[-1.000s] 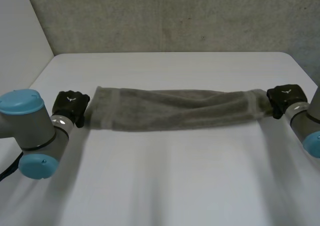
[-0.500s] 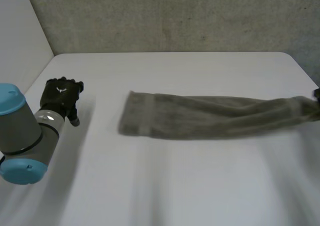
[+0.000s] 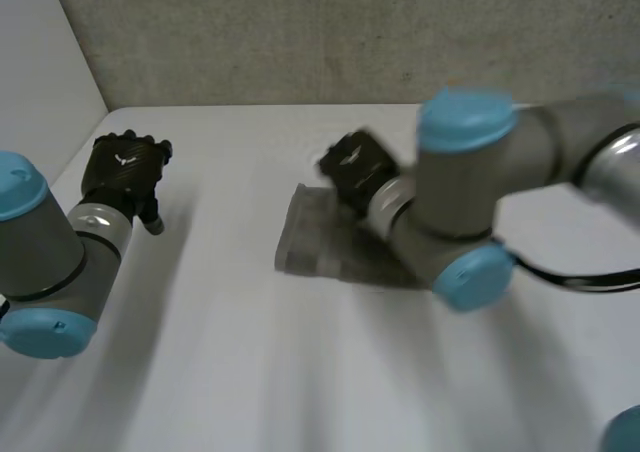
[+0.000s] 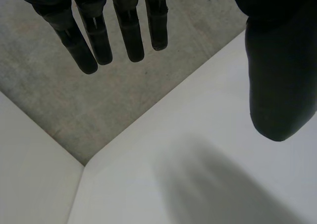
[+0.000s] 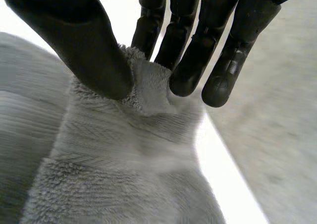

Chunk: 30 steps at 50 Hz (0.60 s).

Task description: Fold the towel.

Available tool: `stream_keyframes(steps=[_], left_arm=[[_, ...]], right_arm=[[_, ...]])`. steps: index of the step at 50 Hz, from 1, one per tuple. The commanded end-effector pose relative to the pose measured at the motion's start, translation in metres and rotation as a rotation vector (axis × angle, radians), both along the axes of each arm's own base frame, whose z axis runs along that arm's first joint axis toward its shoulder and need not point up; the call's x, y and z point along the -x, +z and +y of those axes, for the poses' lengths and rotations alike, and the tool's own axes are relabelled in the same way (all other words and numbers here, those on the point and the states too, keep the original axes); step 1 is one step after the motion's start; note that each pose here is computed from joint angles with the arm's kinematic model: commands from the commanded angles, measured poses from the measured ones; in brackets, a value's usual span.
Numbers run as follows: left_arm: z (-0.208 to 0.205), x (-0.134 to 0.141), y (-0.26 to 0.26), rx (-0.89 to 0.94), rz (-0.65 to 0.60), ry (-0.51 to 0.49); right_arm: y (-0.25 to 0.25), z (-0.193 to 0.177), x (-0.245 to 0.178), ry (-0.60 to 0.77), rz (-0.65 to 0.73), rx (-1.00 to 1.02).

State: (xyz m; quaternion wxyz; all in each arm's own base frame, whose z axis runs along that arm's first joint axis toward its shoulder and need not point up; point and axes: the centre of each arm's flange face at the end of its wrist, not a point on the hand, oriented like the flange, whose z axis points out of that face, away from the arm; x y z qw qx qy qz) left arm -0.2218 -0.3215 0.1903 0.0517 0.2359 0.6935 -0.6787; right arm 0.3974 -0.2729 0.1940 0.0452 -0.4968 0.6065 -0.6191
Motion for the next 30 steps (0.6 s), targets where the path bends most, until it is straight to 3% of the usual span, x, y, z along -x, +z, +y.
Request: stream_keyframes(steps=[1,6,8,12,22,30], left_arm=[[-0.001,0.019,-0.001,0.010,0.004,-0.047],[0.003,0.040,0.006,0.042,0.013,-0.102],[0.005,0.048,0.009,0.054,0.016,-0.122],[0.014,0.071,0.016,0.080,0.026,-0.185],[0.036,0.093,0.013,0.071,0.029,-0.259],[0.040,0.095,0.006,0.052,0.019,-0.265]], right_arm=[[-0.037,0.008,-0.007,0.003,0.054,-0.059],[0.010,0.001,0.006,-0.057,-0.026,-0.009],[0.040,-0.013,0.037,-0.139,-0.092,-0.019],[0.045,-0.021,0.071,-0.223,-0.135,-0.080],[-0.038,-0.031,0.157,-0.373,0.009,-0.241],[-0.085,-0.041,0.166,-0.390,0.082,-0.228]])
